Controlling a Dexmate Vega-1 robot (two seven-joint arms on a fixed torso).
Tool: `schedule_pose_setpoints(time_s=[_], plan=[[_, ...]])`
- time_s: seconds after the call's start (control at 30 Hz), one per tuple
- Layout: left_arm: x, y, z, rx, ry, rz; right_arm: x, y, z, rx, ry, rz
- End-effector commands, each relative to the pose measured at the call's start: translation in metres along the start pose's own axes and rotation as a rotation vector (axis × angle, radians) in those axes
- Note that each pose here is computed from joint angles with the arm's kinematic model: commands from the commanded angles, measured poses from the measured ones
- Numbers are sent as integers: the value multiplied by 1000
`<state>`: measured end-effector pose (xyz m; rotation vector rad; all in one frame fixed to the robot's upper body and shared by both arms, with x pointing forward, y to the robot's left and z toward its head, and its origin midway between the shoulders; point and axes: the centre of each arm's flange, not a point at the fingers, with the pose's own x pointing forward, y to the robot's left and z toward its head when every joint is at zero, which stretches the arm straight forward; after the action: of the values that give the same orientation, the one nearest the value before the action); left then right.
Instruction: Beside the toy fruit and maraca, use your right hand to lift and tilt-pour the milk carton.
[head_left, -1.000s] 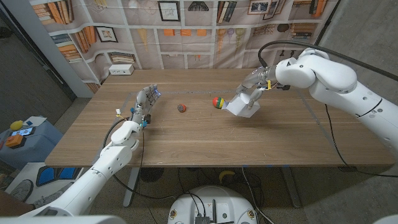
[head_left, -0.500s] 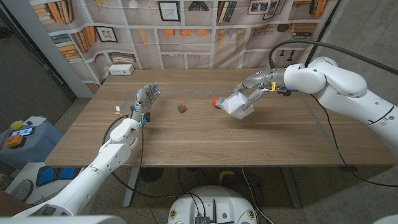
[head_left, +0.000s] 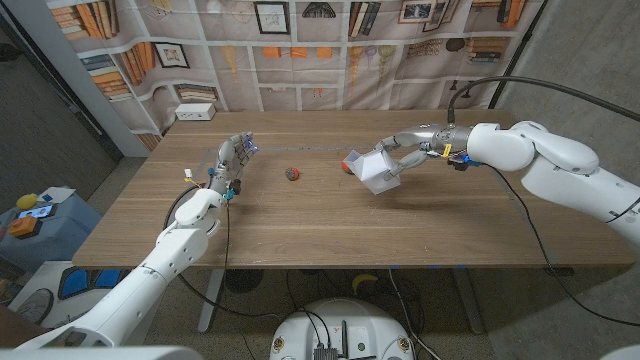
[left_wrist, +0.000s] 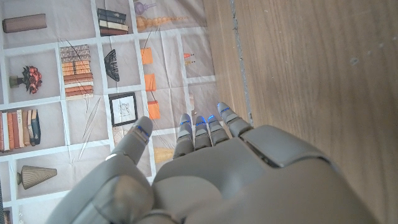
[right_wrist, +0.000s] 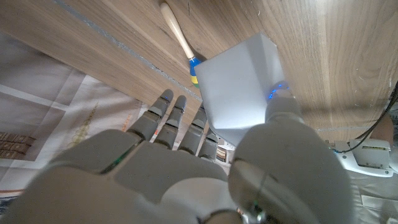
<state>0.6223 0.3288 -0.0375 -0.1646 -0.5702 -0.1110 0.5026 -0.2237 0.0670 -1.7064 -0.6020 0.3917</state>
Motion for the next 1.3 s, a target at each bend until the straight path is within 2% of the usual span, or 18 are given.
schedule_pose_setpoints(time_s=[0.03, 0.37, 0.7, 1.0, 1.3], plan=[[-1, 2, -1, -14, 10, 8, -4, 26, -6, 122, -42, -91], [-8, 3, -6, -25, 30, 22, -1, 51, -6, 215, -97, -159], [-11, 6, -6, -14, 39, 27, 4, 69, -2, 289, -130, -205], [-9, 8, -2, -7, 31, 23, 8, 83, -1, 304, -131, -231], [-13, 8, -1, -7, 32, 27, 12, 97, 0, 308, -127, -250]])
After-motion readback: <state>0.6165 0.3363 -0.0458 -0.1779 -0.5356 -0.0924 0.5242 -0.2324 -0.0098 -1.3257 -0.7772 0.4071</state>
